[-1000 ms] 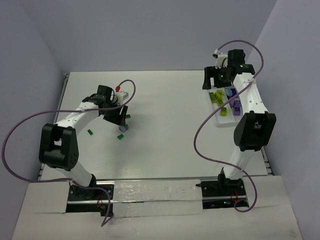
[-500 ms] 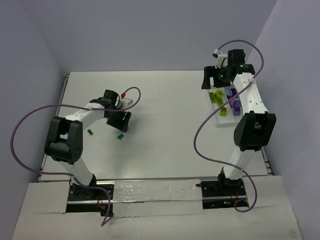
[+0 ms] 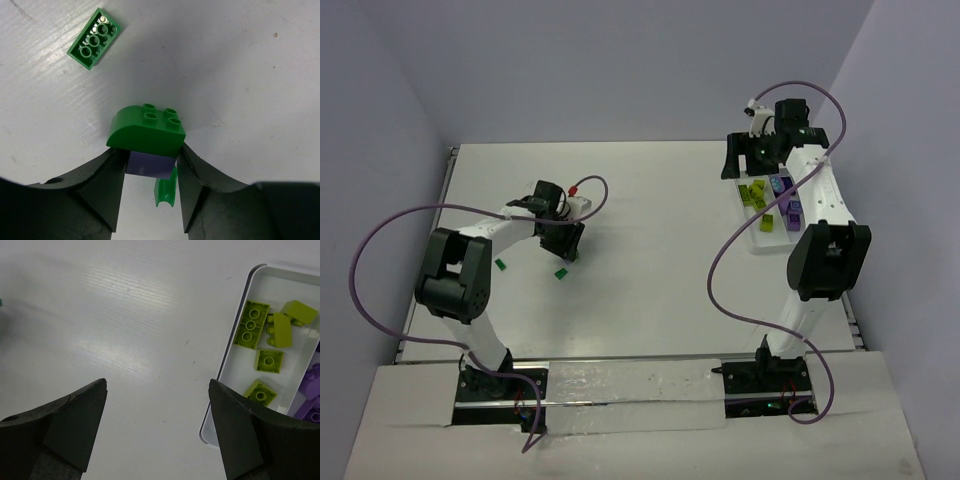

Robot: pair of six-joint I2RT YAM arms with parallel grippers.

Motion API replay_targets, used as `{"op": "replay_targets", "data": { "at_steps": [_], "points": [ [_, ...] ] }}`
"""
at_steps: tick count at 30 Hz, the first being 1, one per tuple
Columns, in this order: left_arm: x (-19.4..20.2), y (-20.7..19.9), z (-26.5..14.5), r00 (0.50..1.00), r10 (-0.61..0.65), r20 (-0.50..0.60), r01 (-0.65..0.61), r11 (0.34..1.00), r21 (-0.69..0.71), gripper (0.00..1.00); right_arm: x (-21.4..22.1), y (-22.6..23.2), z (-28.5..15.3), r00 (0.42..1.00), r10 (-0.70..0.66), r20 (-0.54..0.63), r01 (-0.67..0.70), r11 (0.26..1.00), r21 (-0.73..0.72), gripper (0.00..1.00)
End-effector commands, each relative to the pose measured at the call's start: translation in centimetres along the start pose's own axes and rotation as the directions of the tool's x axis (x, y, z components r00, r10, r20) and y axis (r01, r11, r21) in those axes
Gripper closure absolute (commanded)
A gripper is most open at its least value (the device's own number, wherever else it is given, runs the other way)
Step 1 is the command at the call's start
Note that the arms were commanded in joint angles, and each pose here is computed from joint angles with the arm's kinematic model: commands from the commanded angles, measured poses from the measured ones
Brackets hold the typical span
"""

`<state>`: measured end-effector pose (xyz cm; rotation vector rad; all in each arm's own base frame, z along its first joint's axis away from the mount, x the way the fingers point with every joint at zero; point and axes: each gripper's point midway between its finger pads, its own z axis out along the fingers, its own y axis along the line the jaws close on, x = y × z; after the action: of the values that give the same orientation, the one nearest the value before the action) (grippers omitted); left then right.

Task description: Sort the legos into containers by color

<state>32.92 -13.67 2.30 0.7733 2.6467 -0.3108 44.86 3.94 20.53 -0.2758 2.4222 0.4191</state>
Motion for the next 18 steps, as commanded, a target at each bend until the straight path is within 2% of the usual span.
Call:
{"op": "replay_targets", "data": {
  "at_steps": [1, 5, 9, 10, 12, 14, 16, 18],
  "points": [
    [-0.8, 0.1, 0.4, 0.999, 0.031, 0.033, -0.031, 0.999, -0.008, 0.54, -1.6, 0.7, -1.0, 0.999, -0.011, 0.042, 0.012, 1.000, -0.017, 0.11],
    [-0.9, 0.0, 0.3, 0.998, 0.042, 0.037, -0.042, 0.999, -0.005, 0.68, -1.8, 2.1, -0.9, 0.999, -0.002, 0.053, 0.006, 0.998, -0.069, 0.11],
    [-2.9, -1.1, -2.1, 0.989, 0.084, 0.120, -0.088, 0.996, 0.034, 0.82, -0.2, 6.5, -0.1, 0.992, 0.109, 0.064, -0.087, 0.955, -0.282, 0.11],
    [-3.6, -1.5, -2.9, 0.984, 0.097, 0.151, -0.105, 0.993, 0.047, 0.84, 1.0, 8.1, 0.1, 0.988, 0.150, 0.024, -0.132, 0.927, -0.352, 0.11],
    [-5.6, -3.7, -5.3, 0.956, 0.147, 0.254, -0.177, 0.979, 0.100, 0.88, 2.7, 13.1, 0.3, 0.981, 0.192, -0.033, -0.177, 0.810, -0.559, 0.11],
    [-7.1, -5.1, -7.5, 0.921, 0.195, 0.337, -0.242, 0.965, 0.104, 0.91, 4.7, 16.5, 0.8, 0.974, 0.200, -0.102, -0.219, 0.740, -0.636, 0.09],
    [-8.0, -7.3, -9.0, 0.885, 0.250, 0.393, -0.312, 0.944, 0.103, 0.95, 6.6, 19.5, 0.5, 0.966, 0.194, -0.170, -0.257, 0.674, -0.692, 0.02],
    [-8.2, -9.2, -10.1, 0.859, 0.283, 0.427, -0.359, 0.927, 0.108, 0.99, 7.5, 22.0, 0.0, 0.970, 0.161, -0.184, -0.244, 0.635, -0.732, 0.00]
  ]
}}
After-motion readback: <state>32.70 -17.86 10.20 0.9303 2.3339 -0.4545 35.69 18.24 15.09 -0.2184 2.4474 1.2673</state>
